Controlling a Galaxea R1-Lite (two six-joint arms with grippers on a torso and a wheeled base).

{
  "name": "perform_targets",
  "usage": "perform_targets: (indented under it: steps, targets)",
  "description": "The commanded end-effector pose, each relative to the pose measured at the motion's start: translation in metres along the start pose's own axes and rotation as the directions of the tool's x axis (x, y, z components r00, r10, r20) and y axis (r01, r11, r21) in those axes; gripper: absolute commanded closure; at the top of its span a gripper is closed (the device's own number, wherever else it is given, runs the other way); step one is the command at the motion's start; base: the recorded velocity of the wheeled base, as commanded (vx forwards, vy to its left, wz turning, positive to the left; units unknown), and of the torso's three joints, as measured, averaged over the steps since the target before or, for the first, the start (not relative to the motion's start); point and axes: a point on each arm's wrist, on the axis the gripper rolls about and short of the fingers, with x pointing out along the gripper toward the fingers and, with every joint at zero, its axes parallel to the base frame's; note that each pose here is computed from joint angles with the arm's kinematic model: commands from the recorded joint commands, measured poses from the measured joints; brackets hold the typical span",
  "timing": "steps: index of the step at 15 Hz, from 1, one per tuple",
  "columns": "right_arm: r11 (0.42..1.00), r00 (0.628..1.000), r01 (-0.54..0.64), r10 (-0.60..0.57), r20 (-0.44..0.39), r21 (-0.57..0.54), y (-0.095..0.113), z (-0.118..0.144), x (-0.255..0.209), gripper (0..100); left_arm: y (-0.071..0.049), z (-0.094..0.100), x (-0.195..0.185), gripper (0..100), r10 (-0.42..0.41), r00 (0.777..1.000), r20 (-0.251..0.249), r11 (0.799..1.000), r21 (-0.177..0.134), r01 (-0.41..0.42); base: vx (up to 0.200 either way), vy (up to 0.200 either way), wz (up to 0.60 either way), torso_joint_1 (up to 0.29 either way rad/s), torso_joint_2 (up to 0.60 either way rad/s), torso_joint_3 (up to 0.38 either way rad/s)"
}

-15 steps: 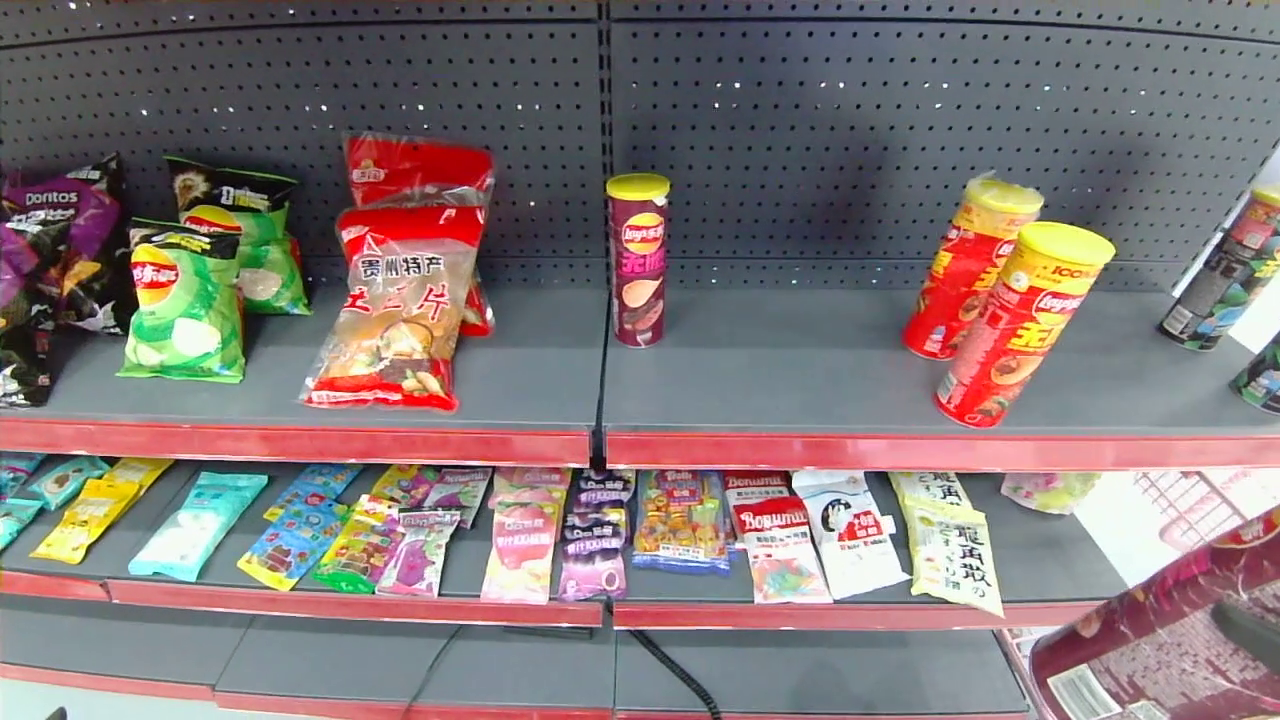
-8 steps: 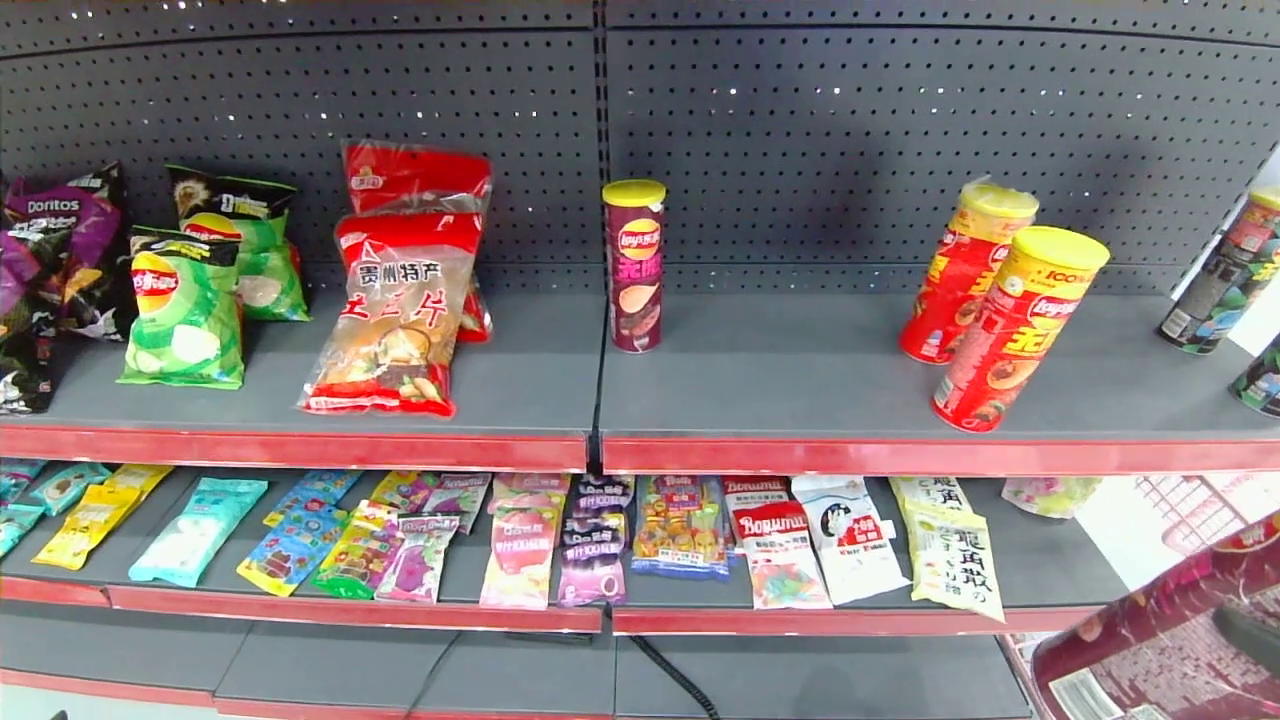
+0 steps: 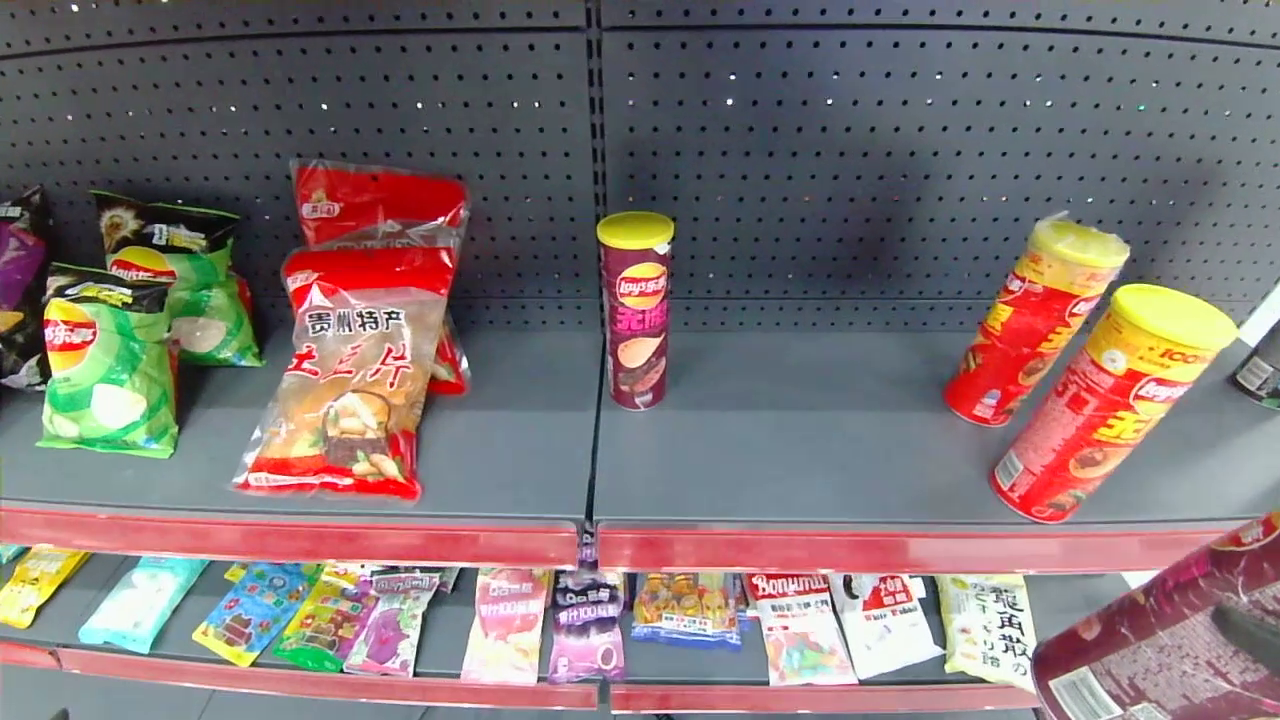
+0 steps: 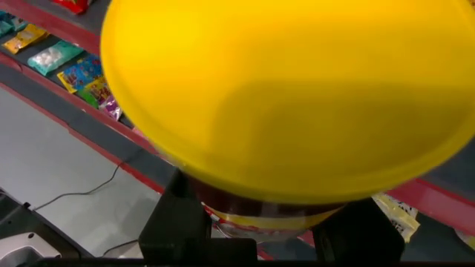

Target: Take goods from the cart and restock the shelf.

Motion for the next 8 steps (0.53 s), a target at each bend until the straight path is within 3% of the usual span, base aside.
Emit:
perform_targets:
  steps: [1,6,8]
  targets:
    - [1.000,1.000,-0.001,0.001,-0.001,0.000,0.0000,-0.0001,0.0003,100,0.0000,0.0000,0.0003,0,0.001,1.000,-0.002,1.000,0.000,-0.001,0.000,0.000,0.00,0.000,0.00,0.000]
    - [1.000,1.000,-0.001,0.001,-0.006,0.001,-0.0001,-0.0007,0.0006,100,-0.0001,0.0000,0.0000,0,-0.005,1.000,0.001,1.000,0.002,0.005,0.000,0.000,0.00,0.000,0.00,0.000]
    - [1.000,1.000,-0.002,0.002,-0.009,0.002,-0.0001,-0.0011,0.0010,100,-0.0003,-0.0004,0.0002,0,-0.005,1.000,0.000,1.000,0.002,0.005,0.000,0.200,0.00,-0.005,0.00,0.002]
